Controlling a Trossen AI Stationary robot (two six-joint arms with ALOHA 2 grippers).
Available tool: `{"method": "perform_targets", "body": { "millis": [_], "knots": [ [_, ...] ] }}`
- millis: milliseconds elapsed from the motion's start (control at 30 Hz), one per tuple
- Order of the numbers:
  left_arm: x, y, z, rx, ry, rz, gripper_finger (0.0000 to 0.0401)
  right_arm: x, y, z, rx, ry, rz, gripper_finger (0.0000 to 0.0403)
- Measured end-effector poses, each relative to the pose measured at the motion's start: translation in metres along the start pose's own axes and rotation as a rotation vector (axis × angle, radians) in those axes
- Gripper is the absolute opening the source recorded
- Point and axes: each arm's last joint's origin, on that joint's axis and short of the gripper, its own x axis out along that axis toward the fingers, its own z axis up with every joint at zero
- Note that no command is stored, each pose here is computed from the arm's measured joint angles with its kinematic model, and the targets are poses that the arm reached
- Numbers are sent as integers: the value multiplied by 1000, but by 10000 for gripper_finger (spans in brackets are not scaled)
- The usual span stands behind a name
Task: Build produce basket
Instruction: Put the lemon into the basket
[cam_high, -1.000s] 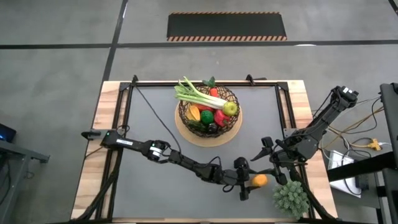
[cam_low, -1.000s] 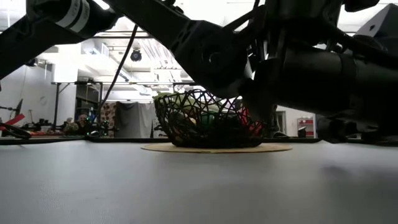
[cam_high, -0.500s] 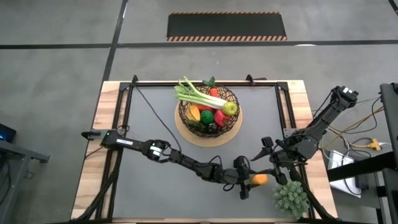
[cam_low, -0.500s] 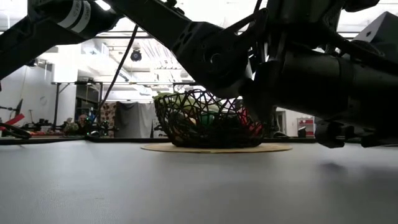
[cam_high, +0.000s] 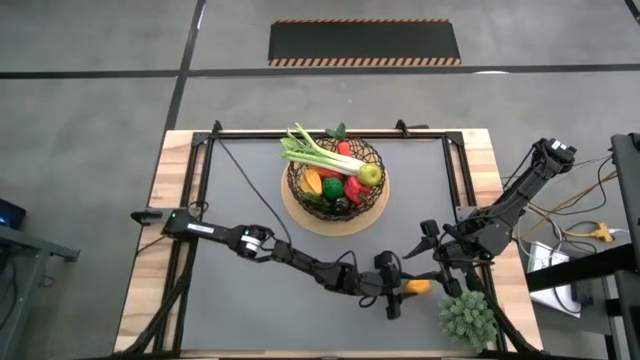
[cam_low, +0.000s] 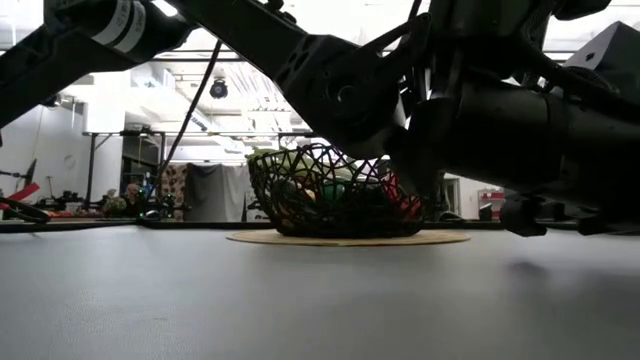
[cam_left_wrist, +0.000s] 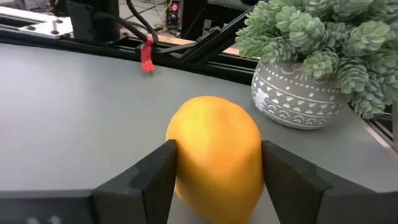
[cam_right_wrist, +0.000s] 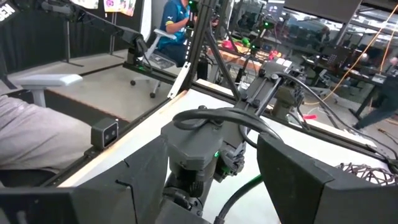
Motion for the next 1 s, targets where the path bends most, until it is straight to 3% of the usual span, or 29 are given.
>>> {"method": "perform_targets", "body": {
  "millis": [133, 333, 567, 767, 1000],
  "knots": [
    [-3, -5, 4, 80, -4, 9, 196, 0, 0, 0, 5, 0, 0, 228],
    [-18, -23, 39, 236, 55, 54, 196, -1, 0, 0, 27, -1, 0, 228],
    [-46, -37, 70, 431, 234, 144, 196, -3, 0, 2, 65, -17, 11, 228],
    [-87, -38, 96, 605, 504, 225, 195, -7, 4, 5, 75, -35, 40, 228],
    [-137, -23, 166, 678, 570, 351, 195, -9, 5, 6, 83, -43, 53, 228]
  ]
}}
